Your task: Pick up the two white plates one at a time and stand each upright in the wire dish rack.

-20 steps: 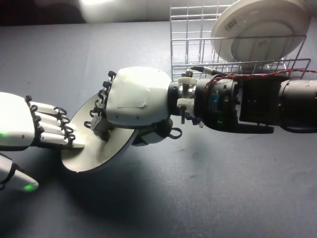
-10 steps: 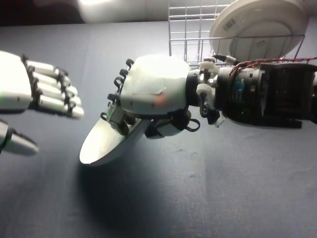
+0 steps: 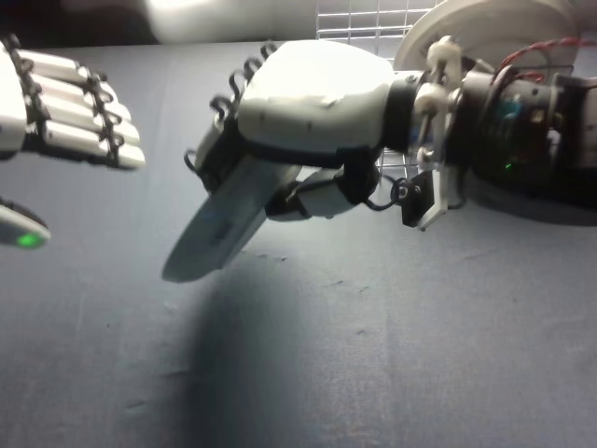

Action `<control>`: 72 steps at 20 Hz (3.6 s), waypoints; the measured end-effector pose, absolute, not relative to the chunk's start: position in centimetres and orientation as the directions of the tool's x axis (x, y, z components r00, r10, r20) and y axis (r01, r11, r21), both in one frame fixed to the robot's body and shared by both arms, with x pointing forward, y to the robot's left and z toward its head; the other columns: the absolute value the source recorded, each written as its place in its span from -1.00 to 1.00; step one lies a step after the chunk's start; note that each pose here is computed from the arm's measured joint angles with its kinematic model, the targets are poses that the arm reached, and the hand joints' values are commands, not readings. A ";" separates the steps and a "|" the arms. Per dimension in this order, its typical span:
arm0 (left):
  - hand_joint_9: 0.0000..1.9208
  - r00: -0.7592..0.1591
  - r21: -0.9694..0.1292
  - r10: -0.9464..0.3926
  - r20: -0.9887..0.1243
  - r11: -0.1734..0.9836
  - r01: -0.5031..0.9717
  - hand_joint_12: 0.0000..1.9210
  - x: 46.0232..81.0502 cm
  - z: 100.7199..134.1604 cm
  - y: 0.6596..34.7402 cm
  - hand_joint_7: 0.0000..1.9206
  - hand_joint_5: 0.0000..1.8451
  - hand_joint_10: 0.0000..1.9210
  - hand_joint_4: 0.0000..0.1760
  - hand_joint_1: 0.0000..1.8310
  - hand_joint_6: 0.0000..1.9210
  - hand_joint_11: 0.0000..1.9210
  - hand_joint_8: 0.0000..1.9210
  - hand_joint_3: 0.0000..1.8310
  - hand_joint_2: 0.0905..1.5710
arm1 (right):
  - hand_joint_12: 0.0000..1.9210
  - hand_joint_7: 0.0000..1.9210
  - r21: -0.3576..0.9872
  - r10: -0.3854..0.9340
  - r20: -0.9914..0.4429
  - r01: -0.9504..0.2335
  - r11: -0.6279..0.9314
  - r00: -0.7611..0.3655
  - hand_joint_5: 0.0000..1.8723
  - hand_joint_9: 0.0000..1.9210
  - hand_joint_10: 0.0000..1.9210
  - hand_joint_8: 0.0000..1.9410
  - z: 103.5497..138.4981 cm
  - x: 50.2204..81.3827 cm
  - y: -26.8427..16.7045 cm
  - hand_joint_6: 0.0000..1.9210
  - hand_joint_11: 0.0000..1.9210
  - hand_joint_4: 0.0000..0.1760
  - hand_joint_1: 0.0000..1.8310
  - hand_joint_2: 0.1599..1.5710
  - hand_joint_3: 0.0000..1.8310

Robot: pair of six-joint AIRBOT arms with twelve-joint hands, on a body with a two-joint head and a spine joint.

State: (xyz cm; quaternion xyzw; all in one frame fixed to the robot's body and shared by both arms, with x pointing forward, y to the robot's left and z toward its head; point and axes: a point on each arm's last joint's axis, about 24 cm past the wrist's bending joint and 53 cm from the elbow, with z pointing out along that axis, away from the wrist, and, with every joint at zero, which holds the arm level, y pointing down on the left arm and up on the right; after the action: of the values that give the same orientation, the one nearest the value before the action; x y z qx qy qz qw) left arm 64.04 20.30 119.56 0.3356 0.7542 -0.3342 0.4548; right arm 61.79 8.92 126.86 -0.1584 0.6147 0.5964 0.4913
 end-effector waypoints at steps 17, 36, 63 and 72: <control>-0.79 -0.370 -0.221 0.194 -0.909 0.527 0.820 -0.48 62.8 120.3 19.9 -0.77 -0.76 -0.99 -1.00 -0.88 -0.99 -1.00 -0.99 -1.00 0.61 | 0.38 0.15 0.927 0.716 -0.285 -0.374 0.037 -0.637 0.05 0.08 -0.05 -0.26 132.2 66.8 1.5 -0.14 0.03 -1.00 0.61 0.27 -1.00; -0.80 -0.383 -0.227 0.207 -0.900 0.527 0.819 -0.50 62.9 119.5 19.6 -0.78 -0.76 -1.00 -1.00 -0.87 -1.00 -1.00 -1.00 -1.00 0.62 | 0.18 0.20 0.980 0.835 -0.066 -0.193 -0.049 -0.546 0.08 0.07 0.07 -0.28 131.5 72.9 -4.9 -0.09 0.05 -1.00 0.52 0.27 -1.00; -0.81 -0.389 -0.234 0.219 -0.895 0.511 0.827 -0.50 62.4 119.0 18.8 -0.79 -0.78 -1.00 -1.00 -0.88 -1.00 -1.00 -1.00 -1.00 0.63 | 0.46 -0.27 0.961 0.817 -0.274 -0.176 0.214 -0.507 -0.25 -0.30 -0.12 -0.36 122.7 74.6 -7.8 -0.54 -0.43 -1.00 0.54 0.39 -1.00; -0.76 -0.410 -0.258 0.227 -0.883 0.495 0.830 -0.39 61.7 118.3 18.4 -0.74 -0.72 -0.99 -1.00 -0.88 -0.99 -1.00 -0.99 -1.00 0.62 | 0.21 -0.12 0.956 0.811 -0.285 -0.212 0.202 -0.511 -0.12 -0.14 -0.86 -1.00 124.2 74.2 -7.1 -0.98 -0.49 -1.00 0.47 0.28 -1.00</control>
State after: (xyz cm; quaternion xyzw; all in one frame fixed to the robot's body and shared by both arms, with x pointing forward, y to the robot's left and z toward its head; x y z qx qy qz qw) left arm 61.66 18.41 118.31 0.3487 0.7579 -0.3616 0.4163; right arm 74.19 -7.14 124.19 0.2336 0.6413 0.5867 0.4358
